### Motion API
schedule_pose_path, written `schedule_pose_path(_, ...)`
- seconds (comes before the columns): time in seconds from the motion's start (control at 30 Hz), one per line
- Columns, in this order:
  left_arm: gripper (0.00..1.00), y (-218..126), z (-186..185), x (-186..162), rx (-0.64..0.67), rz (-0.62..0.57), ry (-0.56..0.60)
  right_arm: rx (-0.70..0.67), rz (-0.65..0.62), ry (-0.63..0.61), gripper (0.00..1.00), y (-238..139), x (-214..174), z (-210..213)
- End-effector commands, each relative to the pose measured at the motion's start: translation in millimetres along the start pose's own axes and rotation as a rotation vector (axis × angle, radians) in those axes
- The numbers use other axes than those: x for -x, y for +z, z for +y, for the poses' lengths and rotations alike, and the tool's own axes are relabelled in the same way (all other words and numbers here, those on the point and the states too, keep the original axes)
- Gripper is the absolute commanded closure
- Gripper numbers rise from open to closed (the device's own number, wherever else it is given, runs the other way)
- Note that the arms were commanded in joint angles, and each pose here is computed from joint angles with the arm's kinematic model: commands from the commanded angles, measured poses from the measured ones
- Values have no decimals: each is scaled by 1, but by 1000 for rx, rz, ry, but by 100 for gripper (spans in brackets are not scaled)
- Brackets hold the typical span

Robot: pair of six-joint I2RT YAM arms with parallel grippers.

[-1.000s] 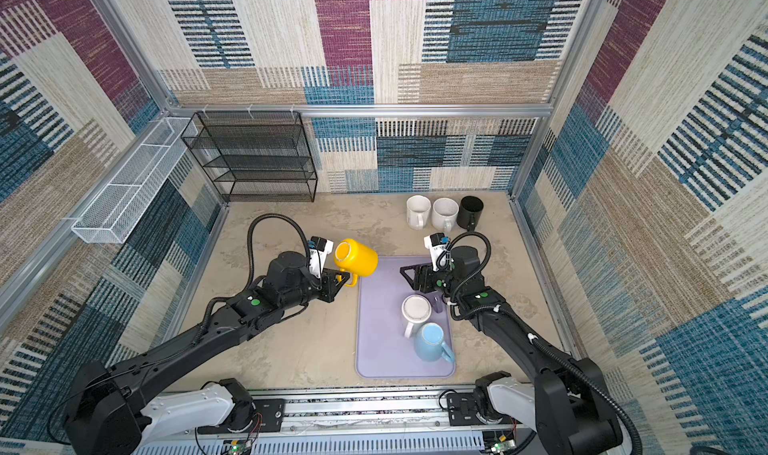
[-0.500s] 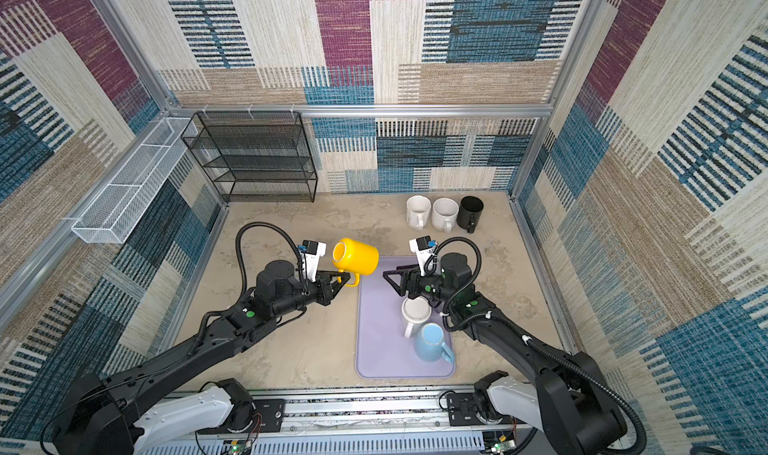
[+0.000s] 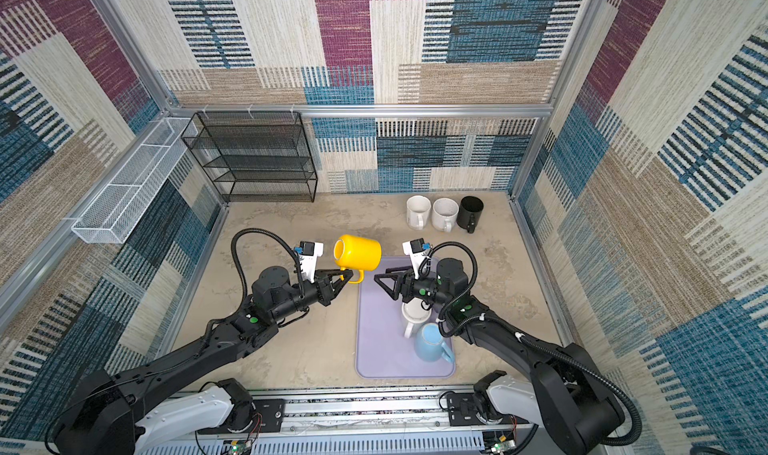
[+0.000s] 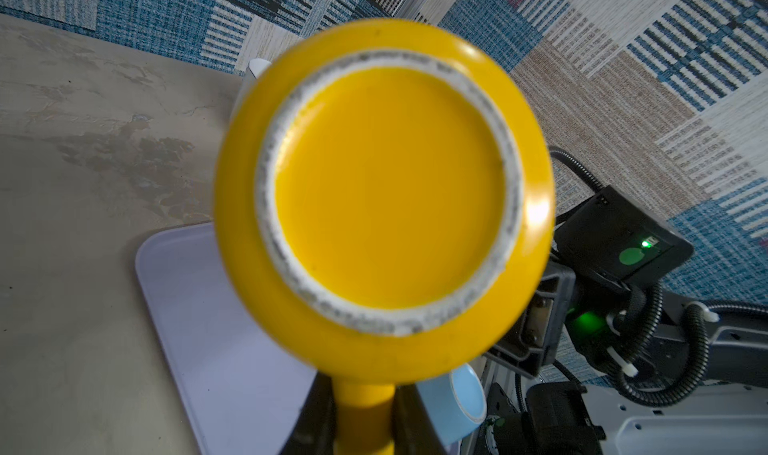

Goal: Turn the mug right side up
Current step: 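Tilt the yellow mug sideways with the left gripper while the right gripper moves under it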

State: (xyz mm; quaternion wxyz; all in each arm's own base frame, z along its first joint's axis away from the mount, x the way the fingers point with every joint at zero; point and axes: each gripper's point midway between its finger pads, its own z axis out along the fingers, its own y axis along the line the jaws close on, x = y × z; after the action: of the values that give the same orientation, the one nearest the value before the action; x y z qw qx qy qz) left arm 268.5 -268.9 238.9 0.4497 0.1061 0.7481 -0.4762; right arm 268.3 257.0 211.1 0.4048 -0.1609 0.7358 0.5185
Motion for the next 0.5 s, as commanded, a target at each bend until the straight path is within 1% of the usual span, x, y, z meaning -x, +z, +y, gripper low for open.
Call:
schedule_pose_path(0.0,100,-3,-33,33,-147,-133,39,57,-45,-17,32,1,12,15)
schedule_pose_path(0.47,100,1,-45,35,-268,-166,5,106,-86,-24,34,6,21,27)
